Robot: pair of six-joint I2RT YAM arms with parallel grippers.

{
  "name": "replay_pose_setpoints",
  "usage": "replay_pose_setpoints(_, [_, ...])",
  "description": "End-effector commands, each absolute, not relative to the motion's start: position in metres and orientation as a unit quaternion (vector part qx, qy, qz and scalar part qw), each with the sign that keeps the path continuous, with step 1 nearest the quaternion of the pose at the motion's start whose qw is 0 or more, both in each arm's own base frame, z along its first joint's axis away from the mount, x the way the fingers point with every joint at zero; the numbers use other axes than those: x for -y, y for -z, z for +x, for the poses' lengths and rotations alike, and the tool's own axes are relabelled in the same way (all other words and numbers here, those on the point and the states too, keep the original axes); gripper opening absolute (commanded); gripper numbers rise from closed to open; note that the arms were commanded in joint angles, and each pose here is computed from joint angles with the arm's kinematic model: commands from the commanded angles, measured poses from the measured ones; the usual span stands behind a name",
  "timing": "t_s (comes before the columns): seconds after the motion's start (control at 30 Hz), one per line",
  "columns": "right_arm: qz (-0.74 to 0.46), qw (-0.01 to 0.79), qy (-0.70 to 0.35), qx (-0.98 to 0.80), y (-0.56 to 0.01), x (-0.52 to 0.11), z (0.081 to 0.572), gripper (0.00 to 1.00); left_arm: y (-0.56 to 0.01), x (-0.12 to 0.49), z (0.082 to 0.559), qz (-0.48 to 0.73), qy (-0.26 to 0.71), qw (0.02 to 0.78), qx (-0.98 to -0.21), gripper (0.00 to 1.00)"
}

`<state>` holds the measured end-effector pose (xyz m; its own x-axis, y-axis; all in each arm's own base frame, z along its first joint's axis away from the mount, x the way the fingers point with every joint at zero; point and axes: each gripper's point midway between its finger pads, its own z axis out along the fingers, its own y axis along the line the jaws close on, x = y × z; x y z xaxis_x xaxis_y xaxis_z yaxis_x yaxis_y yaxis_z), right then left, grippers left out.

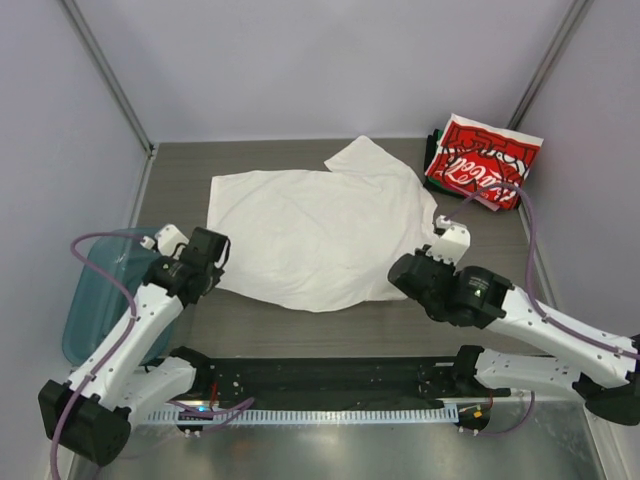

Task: Fold and stack the t-shirts
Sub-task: Fold the tshirt

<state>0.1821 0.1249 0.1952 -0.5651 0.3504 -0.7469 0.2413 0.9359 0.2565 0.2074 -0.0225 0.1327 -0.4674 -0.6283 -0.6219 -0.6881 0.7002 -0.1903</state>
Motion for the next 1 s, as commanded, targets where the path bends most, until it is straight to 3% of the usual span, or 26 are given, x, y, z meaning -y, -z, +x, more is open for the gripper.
replay_pose_setpoints(0.0, [0.150, 0.494, -0.030, -0.856, -0.231, -0.127, 0.211, 0.01, -0.153, 0.023, 0.232, -0.360, -0.036, 0.366, -0.857, 0.00])
replay_pose_setpoints(0.97, [0.141, 0.435, 0.081, -0.886, -0.204, -0.087, 0.409, 0.01, -0.101, -0.019, 0.374, -0.362, -0.057, 0.270, -0.891, 0.00])
